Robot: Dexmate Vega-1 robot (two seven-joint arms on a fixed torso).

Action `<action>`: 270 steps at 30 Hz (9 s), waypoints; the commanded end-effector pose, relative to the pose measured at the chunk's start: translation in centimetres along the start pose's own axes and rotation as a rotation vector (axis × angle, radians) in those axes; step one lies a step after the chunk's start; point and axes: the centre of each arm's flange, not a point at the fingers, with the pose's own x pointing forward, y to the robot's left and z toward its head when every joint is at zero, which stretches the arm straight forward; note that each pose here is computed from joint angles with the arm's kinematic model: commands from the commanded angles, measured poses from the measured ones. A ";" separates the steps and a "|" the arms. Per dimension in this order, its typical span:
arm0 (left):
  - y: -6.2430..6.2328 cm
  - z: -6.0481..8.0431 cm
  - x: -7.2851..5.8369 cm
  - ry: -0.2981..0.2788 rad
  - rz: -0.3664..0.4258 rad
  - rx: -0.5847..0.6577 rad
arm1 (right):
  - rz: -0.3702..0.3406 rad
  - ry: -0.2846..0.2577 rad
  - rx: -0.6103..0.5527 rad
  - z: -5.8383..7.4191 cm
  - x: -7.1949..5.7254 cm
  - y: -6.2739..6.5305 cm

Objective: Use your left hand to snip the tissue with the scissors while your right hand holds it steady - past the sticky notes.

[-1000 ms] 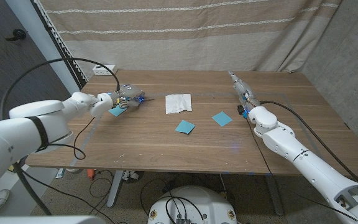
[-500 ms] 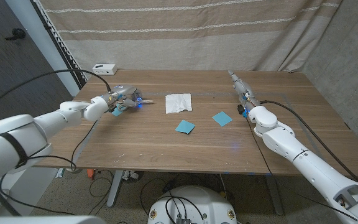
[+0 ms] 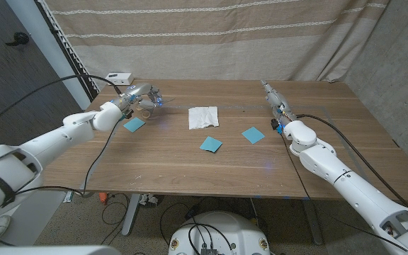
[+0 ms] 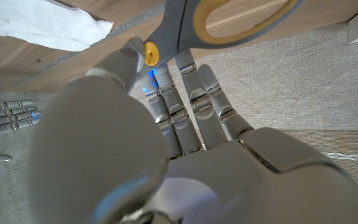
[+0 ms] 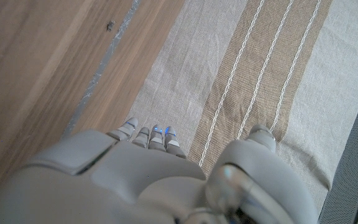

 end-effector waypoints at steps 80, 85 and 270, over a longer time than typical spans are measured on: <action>0.4 5.4 -0.6 0.000 0.247 -1.154 | -0.047 -0.102 0.025 1.3 -2.3 0.0; -0.2 5.6 -0.5 0.005 0.227 -1.210 | -0.052 -0.102 0.024 1.4 -2.4 -0.1; -10.4 18.3 9.3 0.263 0.093 -2.258 | -0.100 -0.208 -0.451 6.8 -7.4 9.2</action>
